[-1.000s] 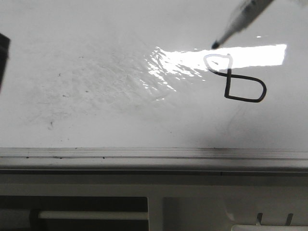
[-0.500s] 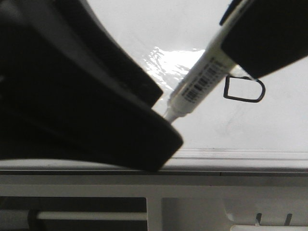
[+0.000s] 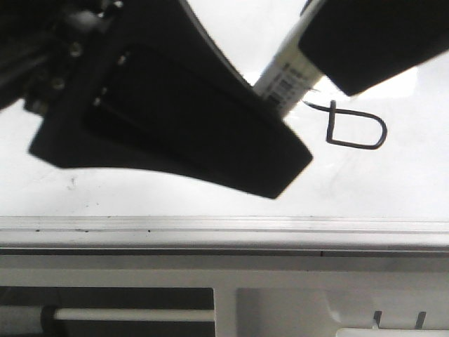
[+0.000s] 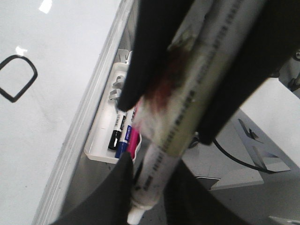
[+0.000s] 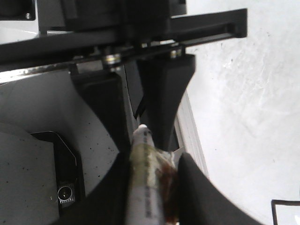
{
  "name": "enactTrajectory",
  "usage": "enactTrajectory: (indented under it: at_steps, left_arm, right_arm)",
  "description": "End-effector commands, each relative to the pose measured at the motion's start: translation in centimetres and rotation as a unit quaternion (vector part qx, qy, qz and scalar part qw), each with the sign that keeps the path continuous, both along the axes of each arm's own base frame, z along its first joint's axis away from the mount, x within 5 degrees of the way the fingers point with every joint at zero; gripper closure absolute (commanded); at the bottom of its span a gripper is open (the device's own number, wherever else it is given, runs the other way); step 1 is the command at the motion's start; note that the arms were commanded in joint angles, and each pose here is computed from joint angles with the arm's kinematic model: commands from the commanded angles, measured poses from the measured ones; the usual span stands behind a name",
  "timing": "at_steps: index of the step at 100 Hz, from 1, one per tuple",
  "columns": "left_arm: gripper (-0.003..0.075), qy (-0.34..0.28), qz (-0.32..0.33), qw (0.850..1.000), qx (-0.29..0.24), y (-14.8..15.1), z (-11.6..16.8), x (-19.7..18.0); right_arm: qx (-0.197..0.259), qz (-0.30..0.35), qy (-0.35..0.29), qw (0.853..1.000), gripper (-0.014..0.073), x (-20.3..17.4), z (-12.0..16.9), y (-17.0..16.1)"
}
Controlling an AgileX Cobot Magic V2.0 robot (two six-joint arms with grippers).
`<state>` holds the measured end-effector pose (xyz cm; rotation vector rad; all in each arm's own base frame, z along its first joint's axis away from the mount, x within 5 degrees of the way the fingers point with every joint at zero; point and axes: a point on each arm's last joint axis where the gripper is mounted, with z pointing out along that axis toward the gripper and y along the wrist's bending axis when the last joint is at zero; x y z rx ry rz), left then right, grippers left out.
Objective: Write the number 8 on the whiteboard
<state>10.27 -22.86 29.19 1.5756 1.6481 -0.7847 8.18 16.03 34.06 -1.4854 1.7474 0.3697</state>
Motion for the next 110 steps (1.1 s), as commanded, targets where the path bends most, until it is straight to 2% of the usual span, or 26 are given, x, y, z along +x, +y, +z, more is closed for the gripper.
enactTrajectory:
  at_steps: [1,19,24,31,48,55,61,75,80,87,99,110]
  left_arm:
    - [0.0738,-0.006,0.014,0.999,-0.037,-0.3,1.7,0.1]
    - [0.0741,-0.006,0.014,0.999,-0.036,-0.3,1.6,0.1]
    - [0.0741,-0.005,0.014,0.999,-0.034,-0.2,1.5,0.1]
    - [0.0741,-0.002,0.014,0.999,-0.029,-0.1,1.2,0.0]
    - [0.0741,0.006,0.024,1.0,-0.016,0.2,-0.1,0.0]
    - [0.0741,0.006,0.032,0.999,-0.012,0.4,-0.7,0.0]
    - [0.0741,0.007,0.039,0.999,-0.009,0.5,-1.1,0.1]
    - [0.0741,0.015,0.071,0.997,-0.021,0.6,-1.6,0.4]
    - [0.0741,0.021,0.088,0.995,-0.03,0.6,-1.5,0.6]
    - [0.0741,0.029,0.119,0.991,-0.05,0.6,-1.3,1.0]
    - [0.0741,0.041,0.18,0.979,-0.083,0.7,-0.9,1.8]
    - [0.0741,0.036,0.234,0.966,-0.105,0.9,-0.6,2.7]
  right_arm:
    - [0.039,0.006,-0.026,0.999,0.0666,0.1,1.4,0.4]
    - [0.04,0.006,-0.026,0.999,0.0664,0.1,1.5,0.4]
    - [0.04,0.006,-0.026,0.999,0.064,0.1,1.5,0.4]
    - [0.04,0.006,-0.026,0.999,0.0561,0.1,1.5,0.4]
    - [0.04,0.006,-0.027,0.999,0.0246,0.2,1.5,0.4]
    - [0.048,0.006,-0.038,0.998,0.0168,0.0,2.0,-0.1]
    - [0.064,0.005,-0.051,0.997,0.0144,-0.1,2.9,-0.6]
    - [0.109,-0.005,-0.096,0.989,0.0151,-0.7,5.8,-2.5]
    - [0.125,-0.019,-0.107,0.986,0.0185,-0.8,6.6,-3.3]
    - [0.145,-0.047,-0.115,0.982,0.0308,-1.0,7.4,-4.7]
    - [0.151,-0.089,-0.115,0.978,0.0652,-1.4,7.8,-7.1]
    - [0.154,-0.124,-0.114,0.974,0.0646,-1.8,7.9,-9.0]
